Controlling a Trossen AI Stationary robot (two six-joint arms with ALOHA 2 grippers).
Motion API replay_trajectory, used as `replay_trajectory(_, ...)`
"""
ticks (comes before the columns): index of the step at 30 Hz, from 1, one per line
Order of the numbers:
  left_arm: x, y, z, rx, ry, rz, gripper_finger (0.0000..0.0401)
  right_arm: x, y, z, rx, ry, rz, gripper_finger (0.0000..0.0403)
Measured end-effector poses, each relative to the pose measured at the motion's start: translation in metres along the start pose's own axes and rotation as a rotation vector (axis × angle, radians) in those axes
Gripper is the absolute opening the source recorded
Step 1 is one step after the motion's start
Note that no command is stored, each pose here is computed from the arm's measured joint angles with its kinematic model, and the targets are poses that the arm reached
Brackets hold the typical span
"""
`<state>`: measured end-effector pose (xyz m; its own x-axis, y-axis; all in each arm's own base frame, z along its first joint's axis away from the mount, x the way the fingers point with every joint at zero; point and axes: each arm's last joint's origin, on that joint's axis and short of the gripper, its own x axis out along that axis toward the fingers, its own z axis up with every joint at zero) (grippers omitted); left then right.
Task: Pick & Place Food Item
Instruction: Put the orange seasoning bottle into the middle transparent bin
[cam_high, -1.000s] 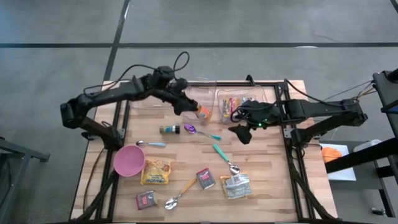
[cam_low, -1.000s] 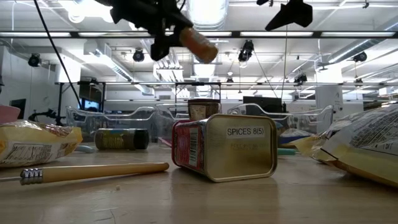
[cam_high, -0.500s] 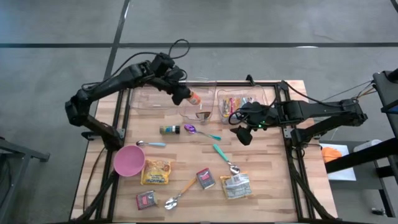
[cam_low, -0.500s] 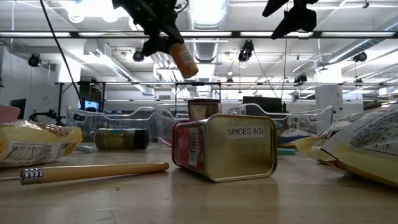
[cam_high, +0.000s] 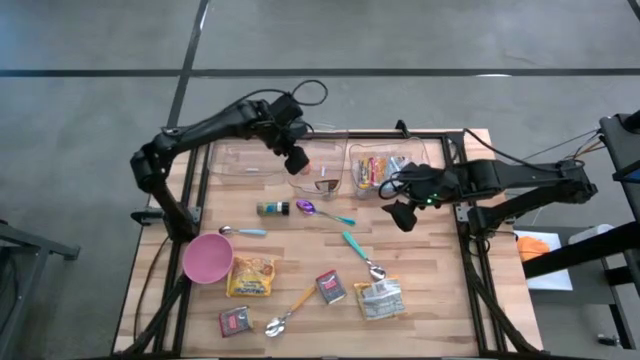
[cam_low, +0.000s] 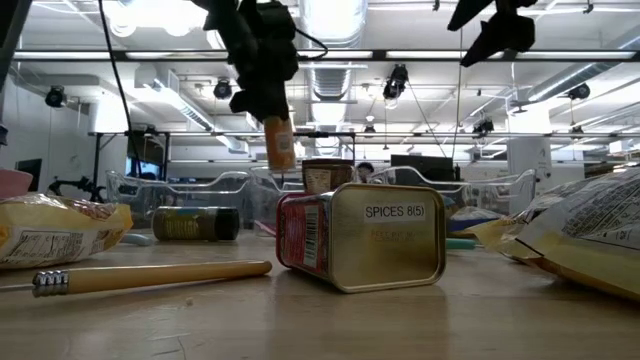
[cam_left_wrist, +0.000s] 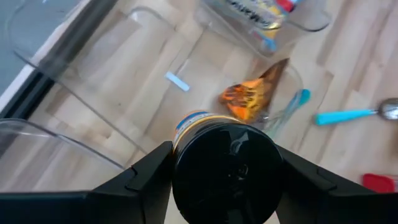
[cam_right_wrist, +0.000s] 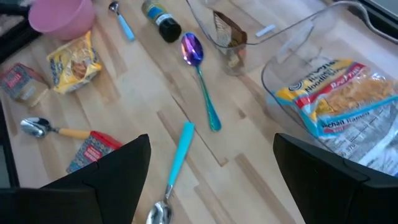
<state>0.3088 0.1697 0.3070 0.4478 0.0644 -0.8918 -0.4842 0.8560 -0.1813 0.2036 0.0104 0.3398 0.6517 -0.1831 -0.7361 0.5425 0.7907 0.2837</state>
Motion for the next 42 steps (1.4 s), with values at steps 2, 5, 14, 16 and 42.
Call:
replay_trajectory(2, 0.004, -0.002, 0.0, 0.012, 0.011, 0.007, 0.0218, -0.003, -0.004, -0.003, 0.02, -0.015, -0.005, 0.0333)
replay_trajectory(5, 0.013, -0.008, 0.0, 0.048, 0.035, 0.007, 0.0218, -0.005, -0.009, -0.008, 0.049, -0.032, -0.007, 0.0333)
replay_trajectory(14, 0.034, -0.018, 0.0, 0.115, 0.078, 0.042, 0.0218, 0.0, -0.019, -0.021, 0.117, -0.025, -0.013, 0.0333)
replay_trajectory(16, 0.039, -0.017, 0.0, 0.114, 0.087, 0.047, 0.0218, 0.002, -0.019, -0.022, 0.118, -0.026, -0.01, 0.0333)
replay_trajectory(42, 0.101, -0.018, -0.006, 0.1, 0.161, 0.09, 0.0218, 0.006, -0.017, -0.023, 0.117, -0.031, 0.013, 0.0333)
